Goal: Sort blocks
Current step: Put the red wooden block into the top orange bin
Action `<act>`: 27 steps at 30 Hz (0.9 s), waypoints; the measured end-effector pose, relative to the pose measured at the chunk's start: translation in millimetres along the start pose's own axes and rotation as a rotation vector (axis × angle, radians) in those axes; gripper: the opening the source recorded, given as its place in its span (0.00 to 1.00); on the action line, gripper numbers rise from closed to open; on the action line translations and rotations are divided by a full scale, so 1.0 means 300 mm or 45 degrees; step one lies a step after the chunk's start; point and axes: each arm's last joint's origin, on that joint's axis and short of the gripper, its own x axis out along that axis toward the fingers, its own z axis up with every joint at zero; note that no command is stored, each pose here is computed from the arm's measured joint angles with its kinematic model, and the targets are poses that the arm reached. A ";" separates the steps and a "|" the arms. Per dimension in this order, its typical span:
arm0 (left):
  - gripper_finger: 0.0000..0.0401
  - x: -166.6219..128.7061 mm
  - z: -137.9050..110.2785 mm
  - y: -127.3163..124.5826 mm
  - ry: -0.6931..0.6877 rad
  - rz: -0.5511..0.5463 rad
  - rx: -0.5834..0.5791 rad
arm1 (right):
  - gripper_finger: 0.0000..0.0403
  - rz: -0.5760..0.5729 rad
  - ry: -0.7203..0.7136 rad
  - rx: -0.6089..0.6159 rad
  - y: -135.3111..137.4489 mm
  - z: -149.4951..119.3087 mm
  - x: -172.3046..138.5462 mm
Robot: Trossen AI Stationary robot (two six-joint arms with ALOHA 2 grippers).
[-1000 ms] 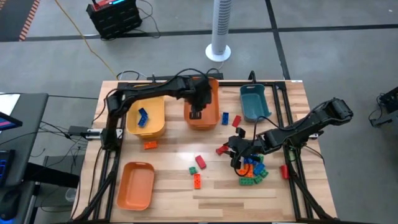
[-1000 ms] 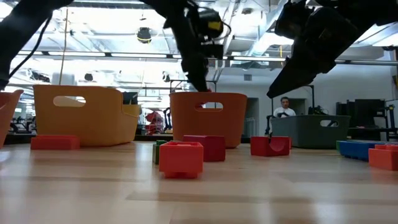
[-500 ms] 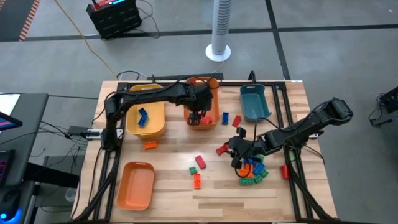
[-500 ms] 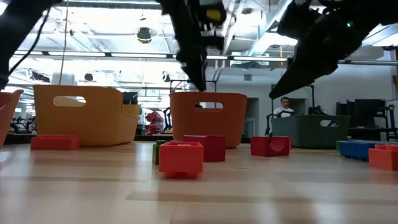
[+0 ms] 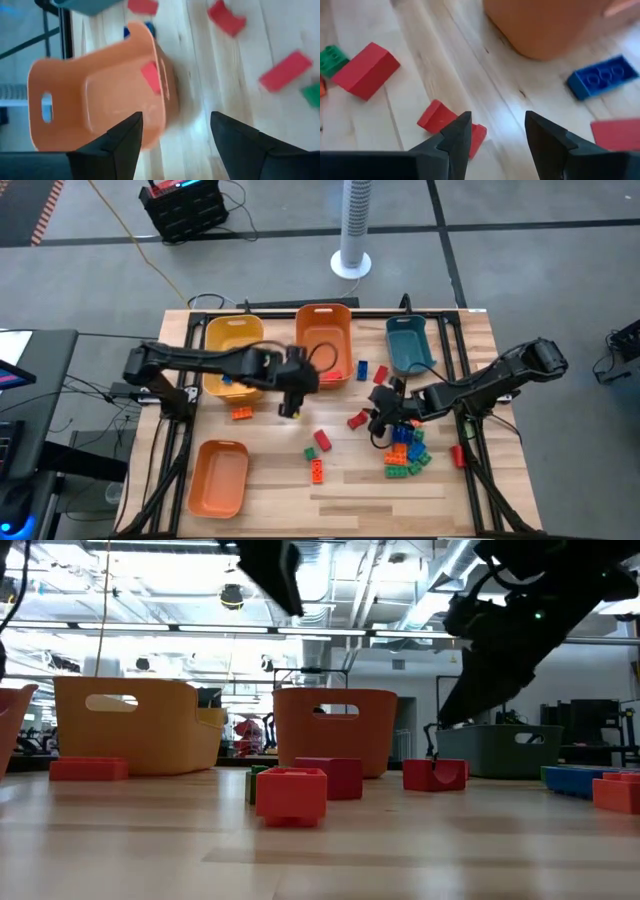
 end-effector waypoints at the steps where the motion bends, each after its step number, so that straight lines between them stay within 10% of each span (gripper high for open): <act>1: 0.56 -0.005 -0.018 -0.014 -0.003 0.008 -0.014 | 0.50 -0.006 0.010 0.015 -0.001 -0.003 0.001; 18: 0.55 -0.142 -0.172 -0.015 -0.181 0.075 -0.283 | 0.48 -0.126 0.289 -0.060 0.107 -0.010 0.143; 27: 0.55 -0.147 -0.177 -0.015 -0.175 0.067 -0.302 | 0.26 -0.095 0.353 -0.051 0.091 -0.009 0.186</act>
